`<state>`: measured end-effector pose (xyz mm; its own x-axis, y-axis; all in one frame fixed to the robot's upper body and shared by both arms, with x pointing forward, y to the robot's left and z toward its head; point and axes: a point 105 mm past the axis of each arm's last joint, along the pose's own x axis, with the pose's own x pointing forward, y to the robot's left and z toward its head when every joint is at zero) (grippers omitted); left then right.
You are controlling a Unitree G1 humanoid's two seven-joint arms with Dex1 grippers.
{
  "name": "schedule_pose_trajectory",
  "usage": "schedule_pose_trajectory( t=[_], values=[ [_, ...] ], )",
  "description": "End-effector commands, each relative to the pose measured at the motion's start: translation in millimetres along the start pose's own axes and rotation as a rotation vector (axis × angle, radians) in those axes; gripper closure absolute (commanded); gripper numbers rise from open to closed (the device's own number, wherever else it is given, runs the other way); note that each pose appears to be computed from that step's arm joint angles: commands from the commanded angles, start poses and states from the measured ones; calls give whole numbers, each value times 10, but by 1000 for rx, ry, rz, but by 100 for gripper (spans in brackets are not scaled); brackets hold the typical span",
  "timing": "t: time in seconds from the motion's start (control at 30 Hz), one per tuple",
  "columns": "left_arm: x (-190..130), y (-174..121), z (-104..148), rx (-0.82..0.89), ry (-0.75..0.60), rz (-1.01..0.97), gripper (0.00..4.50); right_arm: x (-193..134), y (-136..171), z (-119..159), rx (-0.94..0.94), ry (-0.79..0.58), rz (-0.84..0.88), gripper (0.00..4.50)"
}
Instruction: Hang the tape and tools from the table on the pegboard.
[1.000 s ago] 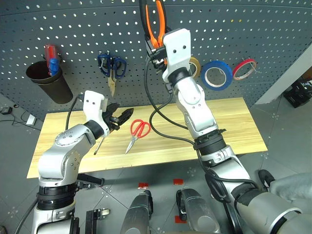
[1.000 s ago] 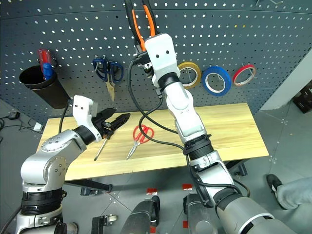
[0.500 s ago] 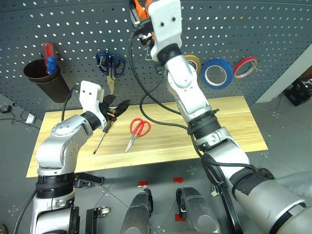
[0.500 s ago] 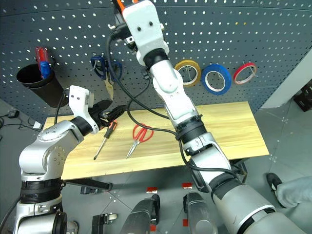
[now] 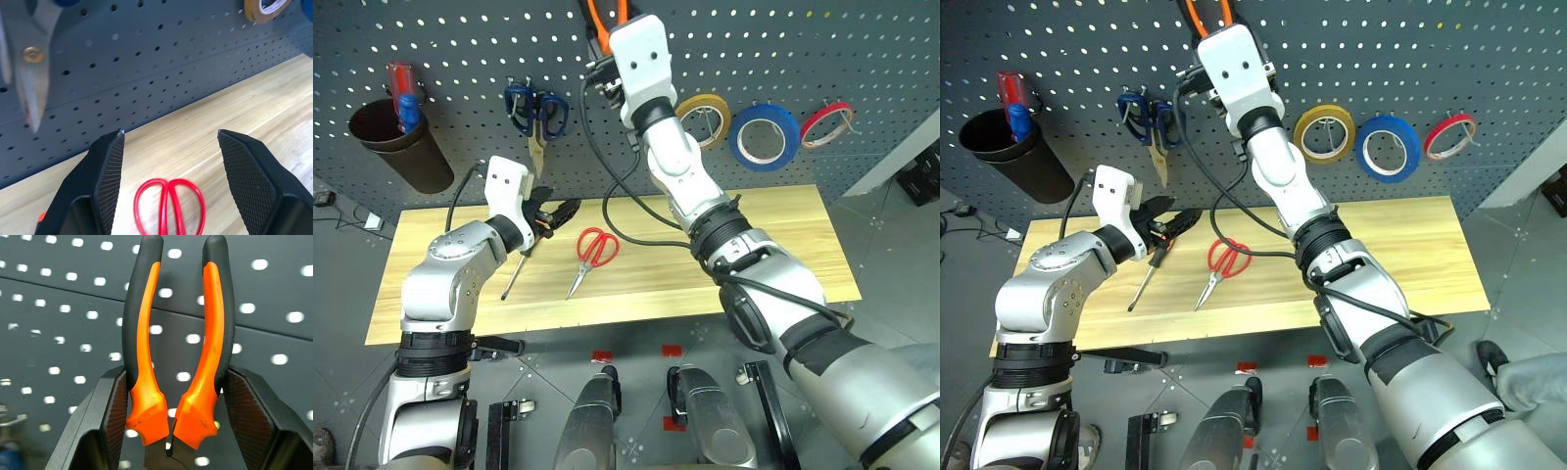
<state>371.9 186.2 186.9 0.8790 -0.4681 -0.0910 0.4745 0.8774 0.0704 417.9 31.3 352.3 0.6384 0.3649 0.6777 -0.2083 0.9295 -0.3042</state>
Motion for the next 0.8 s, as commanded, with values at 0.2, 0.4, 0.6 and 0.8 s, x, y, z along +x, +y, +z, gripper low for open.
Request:
schedule_pose_trajectory(
  t=[0.2,0.4,0.6,0.8],
  values=[
    [18,-40,89,31,-30,-14,131,84,-45,143,-14,-42,-50,190],
    [18,-33,86,31,-30,-13,131,114,25,211,6,-53,-58,190],
    [3,-25,75,23,-32,-4,131,146,38,310,3,-87,-60,190],
    [6,-18,17,23,-23,6,131,60,153,105,-24,-18,-23,190]
  ],
)
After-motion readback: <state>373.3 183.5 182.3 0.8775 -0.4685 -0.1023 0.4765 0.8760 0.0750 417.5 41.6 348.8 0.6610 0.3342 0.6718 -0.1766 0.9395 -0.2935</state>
